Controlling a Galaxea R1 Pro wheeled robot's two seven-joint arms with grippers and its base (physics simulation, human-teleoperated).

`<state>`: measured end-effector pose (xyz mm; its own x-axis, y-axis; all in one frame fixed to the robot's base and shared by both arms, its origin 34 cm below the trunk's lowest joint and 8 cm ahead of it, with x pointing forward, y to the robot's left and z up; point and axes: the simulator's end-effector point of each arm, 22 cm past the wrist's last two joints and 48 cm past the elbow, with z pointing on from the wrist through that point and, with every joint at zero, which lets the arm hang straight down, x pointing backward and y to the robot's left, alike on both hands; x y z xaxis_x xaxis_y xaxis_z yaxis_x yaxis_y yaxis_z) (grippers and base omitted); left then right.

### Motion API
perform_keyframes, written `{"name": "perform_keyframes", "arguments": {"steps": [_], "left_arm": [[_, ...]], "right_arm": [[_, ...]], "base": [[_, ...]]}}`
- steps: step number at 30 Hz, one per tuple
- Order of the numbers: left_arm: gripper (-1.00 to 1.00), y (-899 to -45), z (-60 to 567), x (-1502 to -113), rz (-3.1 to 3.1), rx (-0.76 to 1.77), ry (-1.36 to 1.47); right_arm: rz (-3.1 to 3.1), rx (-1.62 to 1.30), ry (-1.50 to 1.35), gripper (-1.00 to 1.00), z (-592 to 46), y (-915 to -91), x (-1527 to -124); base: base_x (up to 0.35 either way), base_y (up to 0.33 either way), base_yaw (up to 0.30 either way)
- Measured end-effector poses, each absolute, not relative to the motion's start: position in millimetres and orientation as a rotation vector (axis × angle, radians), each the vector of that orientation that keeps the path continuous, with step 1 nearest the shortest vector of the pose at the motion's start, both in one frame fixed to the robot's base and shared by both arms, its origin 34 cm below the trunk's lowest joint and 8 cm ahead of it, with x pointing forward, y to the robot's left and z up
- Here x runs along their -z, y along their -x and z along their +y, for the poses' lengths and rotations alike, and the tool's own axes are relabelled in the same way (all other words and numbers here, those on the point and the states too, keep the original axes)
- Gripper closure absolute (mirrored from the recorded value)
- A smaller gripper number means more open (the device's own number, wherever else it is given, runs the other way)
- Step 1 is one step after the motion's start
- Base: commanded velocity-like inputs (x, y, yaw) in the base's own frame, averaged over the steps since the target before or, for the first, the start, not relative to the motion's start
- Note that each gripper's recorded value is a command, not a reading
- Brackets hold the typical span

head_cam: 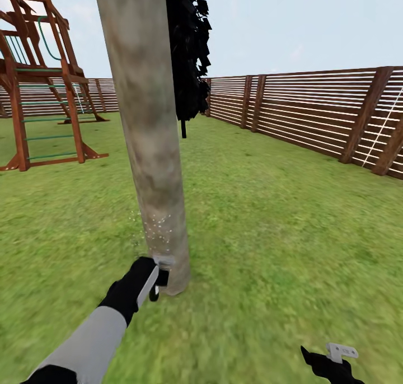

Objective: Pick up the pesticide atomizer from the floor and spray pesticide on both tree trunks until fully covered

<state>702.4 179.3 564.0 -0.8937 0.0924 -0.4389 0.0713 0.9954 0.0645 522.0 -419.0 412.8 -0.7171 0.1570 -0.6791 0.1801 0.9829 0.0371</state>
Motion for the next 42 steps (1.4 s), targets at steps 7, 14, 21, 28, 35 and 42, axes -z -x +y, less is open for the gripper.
{"name": "perform_keyframes", "arguments": {"steps": [7, 14, 21, 28, 35, 42], "left_arm": [[1.00, -683, 191, -511, 2.673, -0.083, -0.066], [1.00, -666, 197, -491, 2.716, -0.092, -0.063], [1.00, -681, 189, -498, 2.627, -0.046, -0.005], [1.00, -660, 211, -481, 2.666, -0.158, 0.020], [1.00, -656, 214, -478, 2.673, -0.172, 0.025], [1.00, -656, 211, -478, 2.674, -0.167, 0.026]], "right_arm": [[2.384, 0.041, -0.233, -1.00, -419, -522, -413], [2.381, 0.046, -0.236, -1.00, -421, -522, -413], [2.380, 0.047, -0.238, -1.00, -422, -522, -414], [2.379, 0.048, -0.237, -1.00, -422, -523, -414], [2.380, 0.048, -0.236, -1.00, -422, -522, -414], [2.380, 0.048, -0.236, -1.00, -422, -522, -414]], "base": [[0.000, 0.000, 0.000], [0.000, -0.011, 0.000], [0.088, -0.253, 0.031], [0.122, -0.268, 0.216], [0.137, -0.268, 0.027], [0.030, -0.271, 0.264]]}}
